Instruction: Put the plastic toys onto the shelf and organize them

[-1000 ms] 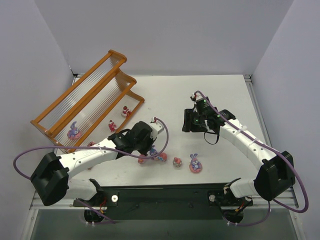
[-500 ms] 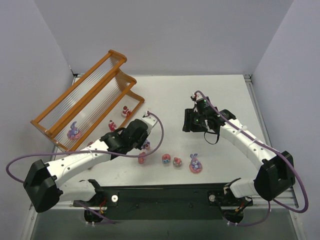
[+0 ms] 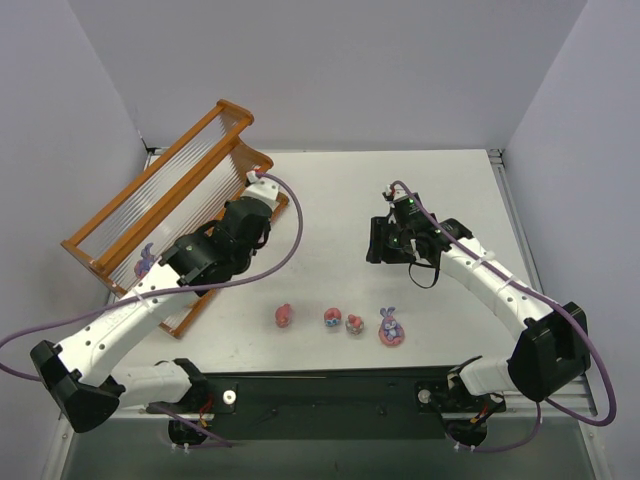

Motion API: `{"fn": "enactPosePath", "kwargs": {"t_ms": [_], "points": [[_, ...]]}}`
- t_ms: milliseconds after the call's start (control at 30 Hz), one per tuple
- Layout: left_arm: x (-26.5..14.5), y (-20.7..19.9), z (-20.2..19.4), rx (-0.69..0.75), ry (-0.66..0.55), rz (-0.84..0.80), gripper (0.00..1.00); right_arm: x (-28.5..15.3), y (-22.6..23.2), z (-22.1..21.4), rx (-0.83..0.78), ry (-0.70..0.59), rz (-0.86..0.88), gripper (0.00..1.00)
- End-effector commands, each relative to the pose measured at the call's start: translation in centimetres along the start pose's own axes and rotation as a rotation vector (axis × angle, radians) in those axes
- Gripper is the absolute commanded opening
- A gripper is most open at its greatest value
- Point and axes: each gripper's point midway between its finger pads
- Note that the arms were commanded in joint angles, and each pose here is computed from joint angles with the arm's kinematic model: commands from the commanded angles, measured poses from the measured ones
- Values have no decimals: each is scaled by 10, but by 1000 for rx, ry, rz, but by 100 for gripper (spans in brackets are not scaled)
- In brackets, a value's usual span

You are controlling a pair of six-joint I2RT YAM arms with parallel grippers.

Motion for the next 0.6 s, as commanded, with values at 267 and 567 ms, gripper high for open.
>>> {"fn": "enactPosePath", "kwargs": {"t_ms": [267, 567], "points": [[-11, 96, -6, 0, 10, 137, 0, -7, -4, 2, -9, -5, -18, 43], [16, 127, -10, -55, -6, 112, 0, -6, -5, 4, -13, -6, -21, 43]]}}
Point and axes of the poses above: each gripper's point midway between its finger pads, its own x axis out along the fingers, its own y axis along the line the jaws close on, z = x × y, and after that the axes turned 5 degrees about x, right-handed
